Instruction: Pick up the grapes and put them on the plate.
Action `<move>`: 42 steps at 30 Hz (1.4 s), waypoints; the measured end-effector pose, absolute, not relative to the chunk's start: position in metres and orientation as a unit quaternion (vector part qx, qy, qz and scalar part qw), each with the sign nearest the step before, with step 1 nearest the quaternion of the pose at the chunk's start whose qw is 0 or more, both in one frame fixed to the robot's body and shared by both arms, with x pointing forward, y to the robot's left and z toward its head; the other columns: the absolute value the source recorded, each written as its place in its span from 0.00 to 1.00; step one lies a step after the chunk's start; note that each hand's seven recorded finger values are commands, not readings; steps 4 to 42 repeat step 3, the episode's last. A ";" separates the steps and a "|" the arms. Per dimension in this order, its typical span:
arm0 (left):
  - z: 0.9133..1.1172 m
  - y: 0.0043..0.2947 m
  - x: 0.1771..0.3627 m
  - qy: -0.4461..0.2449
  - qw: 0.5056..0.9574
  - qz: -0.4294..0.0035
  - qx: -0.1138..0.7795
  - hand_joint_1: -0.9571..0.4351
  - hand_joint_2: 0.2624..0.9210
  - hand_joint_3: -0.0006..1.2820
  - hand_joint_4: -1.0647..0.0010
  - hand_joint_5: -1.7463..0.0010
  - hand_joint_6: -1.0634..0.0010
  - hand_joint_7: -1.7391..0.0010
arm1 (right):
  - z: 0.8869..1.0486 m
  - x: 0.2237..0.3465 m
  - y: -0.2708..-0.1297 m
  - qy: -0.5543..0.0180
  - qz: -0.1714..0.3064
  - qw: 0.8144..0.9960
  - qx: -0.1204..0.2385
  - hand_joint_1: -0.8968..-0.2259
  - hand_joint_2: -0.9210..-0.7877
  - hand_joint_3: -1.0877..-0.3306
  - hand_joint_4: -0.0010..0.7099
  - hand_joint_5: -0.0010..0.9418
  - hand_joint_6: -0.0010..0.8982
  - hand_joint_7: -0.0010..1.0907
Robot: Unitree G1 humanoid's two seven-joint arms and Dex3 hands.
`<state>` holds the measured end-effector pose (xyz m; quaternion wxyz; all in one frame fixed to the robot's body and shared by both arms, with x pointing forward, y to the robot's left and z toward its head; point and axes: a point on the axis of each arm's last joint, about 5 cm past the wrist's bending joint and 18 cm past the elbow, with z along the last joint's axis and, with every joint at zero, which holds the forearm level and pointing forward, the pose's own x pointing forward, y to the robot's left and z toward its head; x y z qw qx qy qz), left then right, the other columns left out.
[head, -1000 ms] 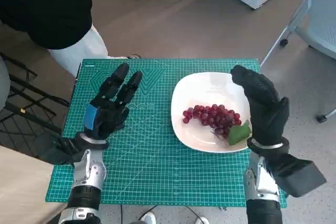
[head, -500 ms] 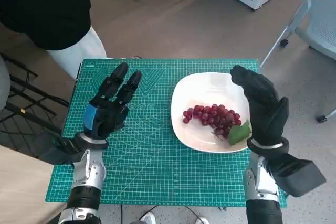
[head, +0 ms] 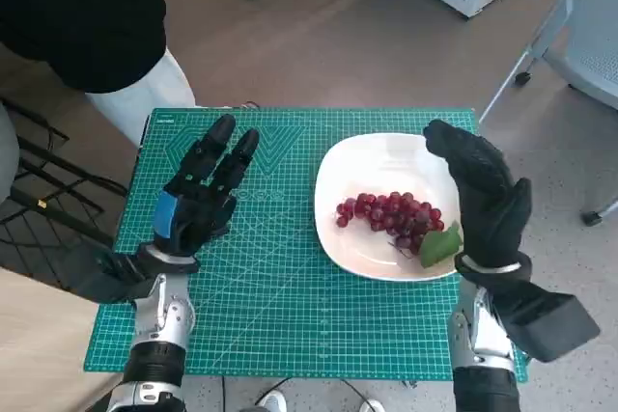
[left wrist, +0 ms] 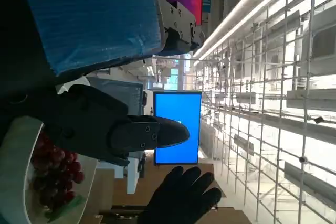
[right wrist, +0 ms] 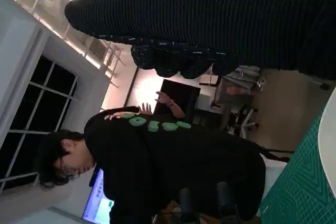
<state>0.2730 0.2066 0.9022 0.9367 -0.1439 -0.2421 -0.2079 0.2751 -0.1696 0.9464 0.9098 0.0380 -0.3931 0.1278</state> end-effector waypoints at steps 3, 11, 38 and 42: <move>0.902 0.207 0.273 -0.242 0.937 -0.206 -0.142 0.26 1.00 0.32 0.75 1.00 0.66 0.99 | 0.947 0.275 -0.170 -0.393 0.128 0.910 0.038 0.32 0.00 0.46 0.60 0.00 0.05 0.41; 0.902 0.207 0.273 -0.242 0.937 -0.206 -0.142 0.26 1.00 0.32 0.75 1.00 0.66 0.99 | 0.947 0.275 -0.170 -0.393 0.128 0.910 0.038 0.32 0.00 0.46 0.60 0.00 0.05 0.41; 0.902 0.207 0.273 -0.242 0.937 -0.206 -0.142 0.26 1.00 0.32 0.75 1.00 0.66 0.99 | 0.947 0.275 -0.170 -0.393 0.128 0.910 0.038 0.32 0.00 0.46 0.60 0.00 0.05 0.41; 0.902 0.207 0.273 -0.242 0.937 -0.206 -0.142 0.26 1.00 0.32 0.75 1.00 0.66 0.99 | 0.947 0.275 -0.170 -0.393 0.128 0.910 0.038 0.32 0.00 0.46 0.60 0.00 0.05 0.41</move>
